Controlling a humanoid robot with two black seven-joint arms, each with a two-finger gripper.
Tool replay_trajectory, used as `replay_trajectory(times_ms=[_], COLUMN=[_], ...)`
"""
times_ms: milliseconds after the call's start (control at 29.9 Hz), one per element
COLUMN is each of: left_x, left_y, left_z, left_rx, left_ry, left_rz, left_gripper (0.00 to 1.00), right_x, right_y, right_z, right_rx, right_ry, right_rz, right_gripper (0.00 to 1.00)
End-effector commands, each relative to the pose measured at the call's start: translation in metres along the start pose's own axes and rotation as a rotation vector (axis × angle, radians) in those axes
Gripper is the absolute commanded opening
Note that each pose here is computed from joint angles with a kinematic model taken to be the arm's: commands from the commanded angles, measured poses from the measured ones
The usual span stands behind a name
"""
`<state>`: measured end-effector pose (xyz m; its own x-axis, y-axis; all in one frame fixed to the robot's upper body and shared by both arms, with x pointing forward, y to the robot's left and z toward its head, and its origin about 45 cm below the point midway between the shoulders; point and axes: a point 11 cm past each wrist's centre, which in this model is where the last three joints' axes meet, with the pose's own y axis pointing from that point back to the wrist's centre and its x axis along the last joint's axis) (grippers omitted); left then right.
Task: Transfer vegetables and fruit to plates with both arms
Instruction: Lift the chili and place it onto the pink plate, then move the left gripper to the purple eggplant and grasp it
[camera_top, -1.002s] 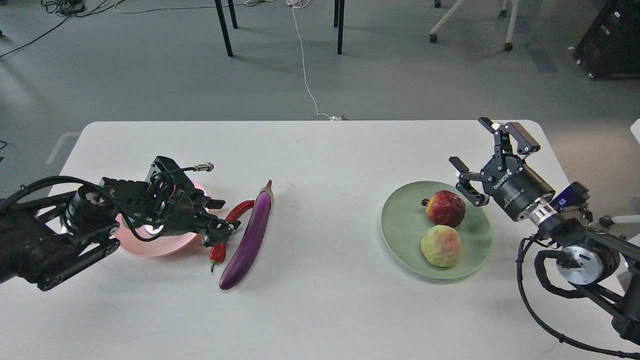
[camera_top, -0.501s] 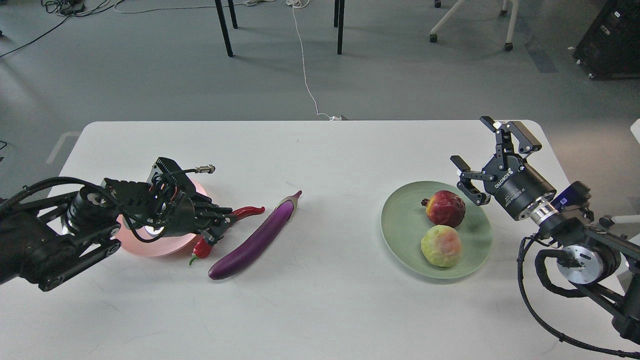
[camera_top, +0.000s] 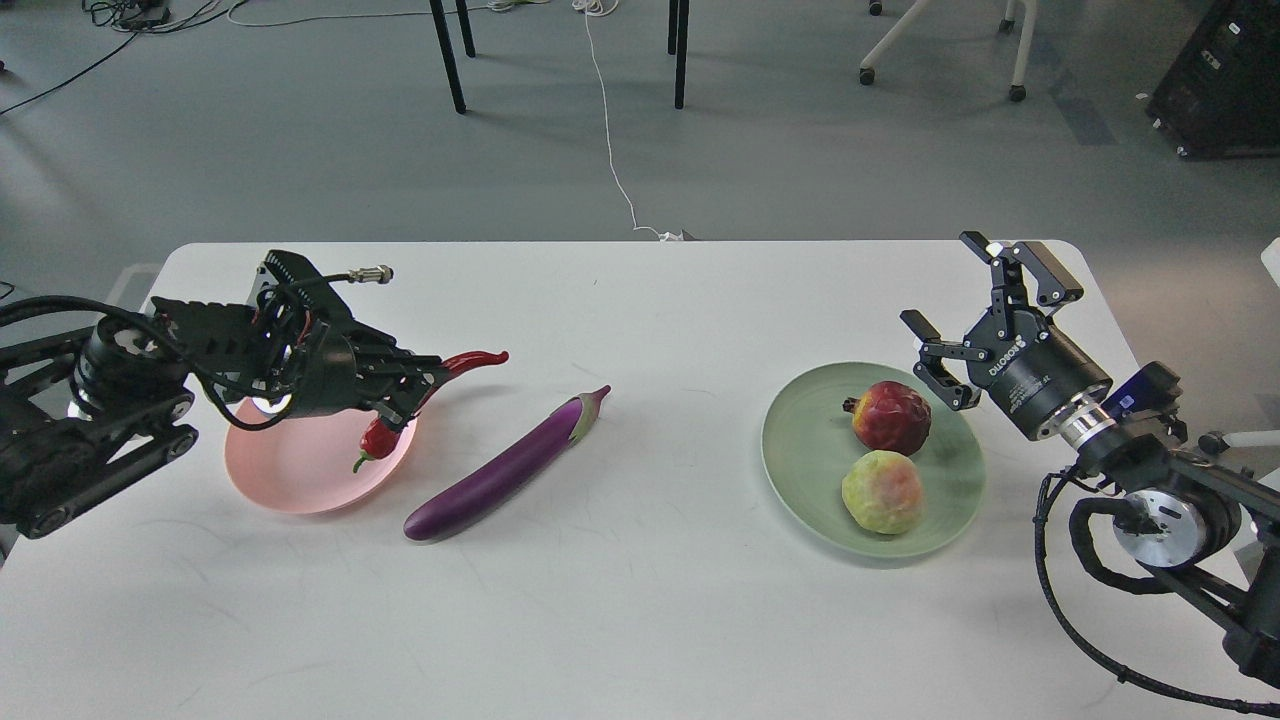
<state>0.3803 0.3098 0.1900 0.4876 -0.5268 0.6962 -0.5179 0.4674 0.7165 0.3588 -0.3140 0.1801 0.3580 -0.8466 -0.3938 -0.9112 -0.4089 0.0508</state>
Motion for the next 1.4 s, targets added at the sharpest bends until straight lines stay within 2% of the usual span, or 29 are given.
replay_trajectory(times_ms=[0, 134, 267, 301, 401, 434, 535, 635, 768, 969, 1103, 1169, 1370], left_x=[-0.013, -0.033, -0.062, -0.064, -0.069, -0.069, -0.064, -0.048, -0.015, 0.007, 0.011, 0.001, -0.01], left_y=[0.023, 0.04, 0.041, 0.042, 0.045, 0.044, 0.044, 0.041, 0.029, 0.003, -0.018, -0.025, -0.043], left_z=[-0.02, -0.037, -0.041, -0.045, -0.052, -0.051, -0.05, -0.041, 0.005, 0.062, 0.087, 0.096, 0.105], left_rx=[0.05, 0.1, 0.121, 0.132, 0.154, 0.151, 0.146, 0.111, -0.03, -0.145, -0.205, -0.223, -0.236], left_ry=[0.023, 0.056, 0.122, 0.128, 0.148, 0.16, 0.194, 0.194, 0.151, 0.111, 0.112, 0.102, 0.104], left_rz=[-0.024, -0.06, -0.093, -0.094, -0.086, -0.078, -0.047, -0.009, 0.059, 0.095, 0.101, 0.07, 0.038], left_gripper=[0.11, 0.16, 0.3, 0.34, 0.63, 0.69, 0.79, 0.8, 0.8, 0.81, 0.81, 0.8, 0.79], right_x=[0.0, -0.001, -0.001, -0.001, 0.0, 0.0, 0.0, -0.001, 0.0, 0.0, 0.001, 0.002, 0.003], right_y=[0.0, -0.001, -0.001, 0.0, 0.0, 0.001, 0.0, 0.0, 0.0, 0.0, 0.001, 0.001, 0.001], right_z=[0.002, 0.002, 0.002, 0.002, 0.0, 0.0, 0.0, 0.001, 0.001, 0.0, 0.0, 0.0, 0.0], right_rx=[-0.001, -0.002, -0.002, -0.002, -0.002, -0.002, -0.001, -0.001, -0.002, -0.002, -0.002, -0.002, -0.002], right_ry=[-0.003, -0.003, -0.003, -0.001, 0.002, 0.002, 0.002, -0.001, 0.0, 0.002, 0.004, 0.006, 0.006], right_rz=[0.0, -0.001, -0.001, 0.0, 0.001, 0.0, -0.001, -0.003, -0.001, 0.001, 0.003, 0.005, 0.007], right_gripper=[0.98, 0.98, 0.98, 0.98, 0.98, 0.98, 0.98, 0.98, 0.98, 0.98, 0.98, 0.98, 0.98])
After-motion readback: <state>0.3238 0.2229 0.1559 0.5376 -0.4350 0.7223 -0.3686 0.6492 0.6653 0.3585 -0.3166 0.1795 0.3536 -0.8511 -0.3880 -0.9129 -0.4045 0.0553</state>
